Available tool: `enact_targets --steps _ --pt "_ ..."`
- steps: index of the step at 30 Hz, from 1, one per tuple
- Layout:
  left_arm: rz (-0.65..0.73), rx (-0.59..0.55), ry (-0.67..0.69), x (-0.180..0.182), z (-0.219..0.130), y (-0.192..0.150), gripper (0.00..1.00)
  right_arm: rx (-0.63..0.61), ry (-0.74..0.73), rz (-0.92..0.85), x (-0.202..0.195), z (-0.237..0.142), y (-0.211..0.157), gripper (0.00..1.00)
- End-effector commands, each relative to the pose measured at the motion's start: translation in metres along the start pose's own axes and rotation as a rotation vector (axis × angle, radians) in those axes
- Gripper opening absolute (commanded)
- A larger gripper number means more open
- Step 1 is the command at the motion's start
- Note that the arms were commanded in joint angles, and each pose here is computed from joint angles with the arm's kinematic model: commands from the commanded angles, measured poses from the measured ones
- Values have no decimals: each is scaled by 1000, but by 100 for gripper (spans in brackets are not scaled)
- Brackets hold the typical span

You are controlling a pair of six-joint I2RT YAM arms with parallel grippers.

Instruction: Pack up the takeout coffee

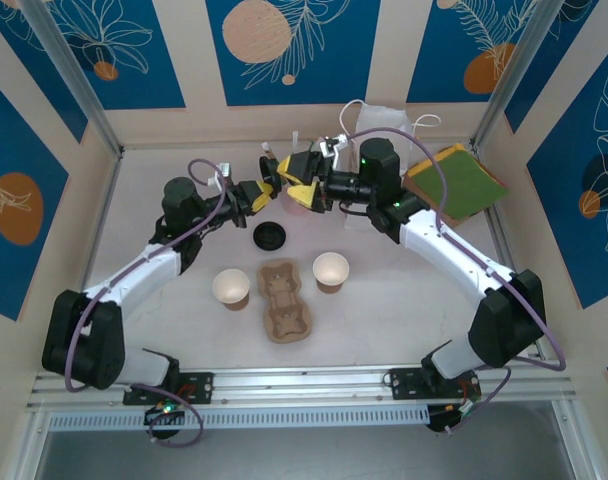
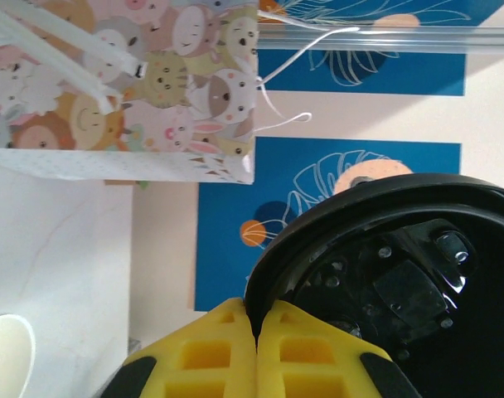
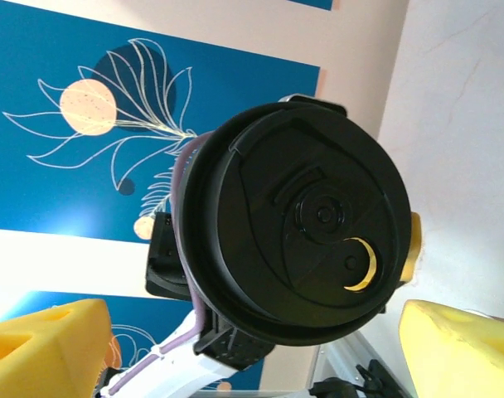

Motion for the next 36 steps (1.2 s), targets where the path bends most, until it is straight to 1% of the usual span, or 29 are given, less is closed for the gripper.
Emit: enact_targets --steps 1,7,13,22,26,32,36 --pt "25 7 -118 -19 -2 3 1 28 57 21 12 5 4 90" --pt "19 9 -129 -19 0 5 1 36 88 62 12 10 12 89" --pt "15 15 -134 -19 1 5 2 65 103 99 12 18 19 86" --pt "14 23 -136 -19 3 6 2 112 118 111 14 27 17 85" --pt "10 27 -131 -17 4 6 2 115 126 102 16 28 16 82" --pt "10 25 -130 -16 4 7 2 131 131 99 18 30 15 81" --pt "11 25 -129 -16 4 6 2 138 130 98 18 32 14 76"
Point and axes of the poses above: each hand's point on the last joint's axis, 136 mm out from that joint toward the fingers, its own z axis out along the fingers, its own x axis along the line the jaws close on, y = z × x, the point moved 4 cm from there along -z, back along the fingers, and after that the axes turned 12 degrees about z, right-handed, at the moved point
